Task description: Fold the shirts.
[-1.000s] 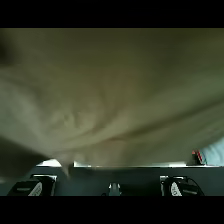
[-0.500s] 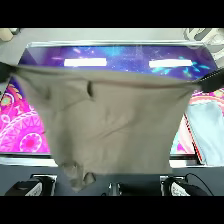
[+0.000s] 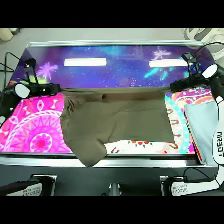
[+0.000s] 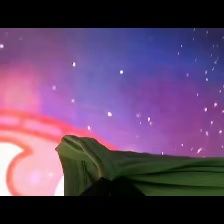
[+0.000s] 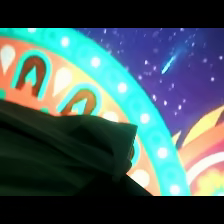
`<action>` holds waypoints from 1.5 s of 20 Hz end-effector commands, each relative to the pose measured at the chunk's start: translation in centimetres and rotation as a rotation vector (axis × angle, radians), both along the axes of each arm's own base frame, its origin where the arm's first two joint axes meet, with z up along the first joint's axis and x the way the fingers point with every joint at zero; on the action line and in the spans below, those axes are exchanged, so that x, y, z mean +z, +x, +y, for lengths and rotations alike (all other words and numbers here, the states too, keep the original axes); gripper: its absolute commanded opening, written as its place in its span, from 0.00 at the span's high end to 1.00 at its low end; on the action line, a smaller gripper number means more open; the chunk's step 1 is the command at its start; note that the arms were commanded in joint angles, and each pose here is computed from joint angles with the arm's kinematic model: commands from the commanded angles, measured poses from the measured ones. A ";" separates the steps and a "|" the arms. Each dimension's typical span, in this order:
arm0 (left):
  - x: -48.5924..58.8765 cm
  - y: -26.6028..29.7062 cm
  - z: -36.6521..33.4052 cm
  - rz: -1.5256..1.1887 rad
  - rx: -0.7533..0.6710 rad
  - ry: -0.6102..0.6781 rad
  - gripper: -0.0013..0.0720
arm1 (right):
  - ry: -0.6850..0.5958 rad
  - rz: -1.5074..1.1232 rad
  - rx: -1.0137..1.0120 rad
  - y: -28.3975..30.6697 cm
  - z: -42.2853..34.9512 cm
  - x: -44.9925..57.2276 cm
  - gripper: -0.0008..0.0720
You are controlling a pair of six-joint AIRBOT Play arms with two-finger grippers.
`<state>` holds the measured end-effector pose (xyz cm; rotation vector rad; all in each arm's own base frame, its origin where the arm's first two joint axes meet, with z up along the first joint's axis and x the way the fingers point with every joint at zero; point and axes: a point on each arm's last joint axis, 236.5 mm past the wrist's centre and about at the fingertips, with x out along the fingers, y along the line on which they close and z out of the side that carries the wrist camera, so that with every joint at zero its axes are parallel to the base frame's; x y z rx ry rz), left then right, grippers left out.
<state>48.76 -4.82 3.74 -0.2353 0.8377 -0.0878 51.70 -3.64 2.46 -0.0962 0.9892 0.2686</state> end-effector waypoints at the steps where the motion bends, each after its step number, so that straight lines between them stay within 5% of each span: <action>1: -1.7 3.0 -0.6 -0.043 0.057 -0.085 0.95 | 0.021 -0.093 -0.063 3.3 -0.6 -1.3 0.96; 8: -4.5 -3.5 0.1 0.235 -0.094 0.051 0.95 | 0.010 0.310 0.142 -6.2 1.3 -5.1 0.96; 14: -11.0 -12.0 -2.3 0.566 -0.132 -0.020 0.95 | 0.057 0.515 0.083 -11.3 1.8 -11.4 0.94; 15: -11.0 -12.4 -2.8 0.580 -0.132 -0.047 0.86 | 0.068 0.491 0.052 -10.5 1.8 -11.2 0.70; 16: -10.6 -12.7 -2.8 0.598 -0.135 -0.055 0.63 | 0.088 0.473 0.059 -10.1 2.2 -10.2 0.42; 17: -9.8 -13.1 -2.3 0.622 -0.134 -0.061 0.40 | 0.072 0.467 0.102 -10.1 2.2 -8.7 0.27; 20: -7.1 -14.5 0.3 0.658 -0.119 -0.081 0.33 | 0.008 0.498 0.118 -12.0 -0.7 -4.9 0.26; 24: -7.7 -21.6 1.0 0.743 -0.105 -0.109 0.33 | 0.166 0.681 0.106 -18.4 -1.1 -5.3 0.26; 30: -13.5 -30.7 -6.1 0.799 -0.095 -0.339 0.33 | 0.206 0.752 0.137 -22.3 1.0 -8.5 0.26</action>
